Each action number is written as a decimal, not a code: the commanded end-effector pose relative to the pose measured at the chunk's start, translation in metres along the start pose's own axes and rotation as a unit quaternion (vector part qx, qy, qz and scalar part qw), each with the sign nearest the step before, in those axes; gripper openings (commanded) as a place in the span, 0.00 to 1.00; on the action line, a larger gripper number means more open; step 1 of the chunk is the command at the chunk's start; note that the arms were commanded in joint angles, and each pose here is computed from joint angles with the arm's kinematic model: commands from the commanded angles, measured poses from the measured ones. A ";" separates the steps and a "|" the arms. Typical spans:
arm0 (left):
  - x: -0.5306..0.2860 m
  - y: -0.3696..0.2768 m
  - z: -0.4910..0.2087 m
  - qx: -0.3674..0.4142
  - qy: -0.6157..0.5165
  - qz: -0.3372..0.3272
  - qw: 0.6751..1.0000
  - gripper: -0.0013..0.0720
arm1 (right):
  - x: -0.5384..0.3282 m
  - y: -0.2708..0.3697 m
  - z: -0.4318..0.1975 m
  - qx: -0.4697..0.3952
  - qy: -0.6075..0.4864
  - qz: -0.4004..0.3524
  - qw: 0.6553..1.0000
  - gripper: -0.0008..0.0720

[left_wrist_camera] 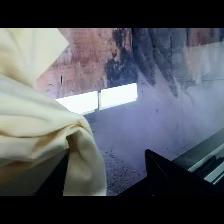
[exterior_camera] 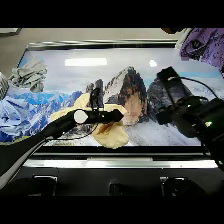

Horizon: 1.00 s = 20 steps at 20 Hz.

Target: Fold the clothes and pants, and hang the long-sleeved shirts on hangers.

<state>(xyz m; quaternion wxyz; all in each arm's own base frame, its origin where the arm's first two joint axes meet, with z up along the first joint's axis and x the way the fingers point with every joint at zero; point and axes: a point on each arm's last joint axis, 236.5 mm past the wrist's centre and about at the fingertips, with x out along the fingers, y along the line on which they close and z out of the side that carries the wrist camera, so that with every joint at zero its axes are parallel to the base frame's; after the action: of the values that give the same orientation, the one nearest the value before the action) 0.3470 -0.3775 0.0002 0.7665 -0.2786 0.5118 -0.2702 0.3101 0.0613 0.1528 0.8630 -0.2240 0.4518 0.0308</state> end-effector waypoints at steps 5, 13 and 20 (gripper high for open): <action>-0.126 0.105 0.077 -0.002 -0.010 0.090 0.996 0.84 | 0.064 -0.057 -0.004 0.478 -0.010 0.219 0.851 0.67; -0.236 0.220 0.104 -0.145 -0.052 0.155 0.976 0.84 | 0.191 0.113 0.020 0.422 0.107 0.395 0.809 0.83; -0.257 0.242 0.099 -0.177 -0.053 0.166 0.969 0.84 | 0.235 0.201 0.036 0.416 0.106 0.387 0.816 0.81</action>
<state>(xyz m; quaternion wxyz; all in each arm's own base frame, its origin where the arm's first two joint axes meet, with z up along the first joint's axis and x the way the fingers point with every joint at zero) 0.3910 -0.0255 0.0262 0.7700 -0.3297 0.5448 -0.0403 0.4154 0.1976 -0.0703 0.7271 0.3462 0.5724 0.1546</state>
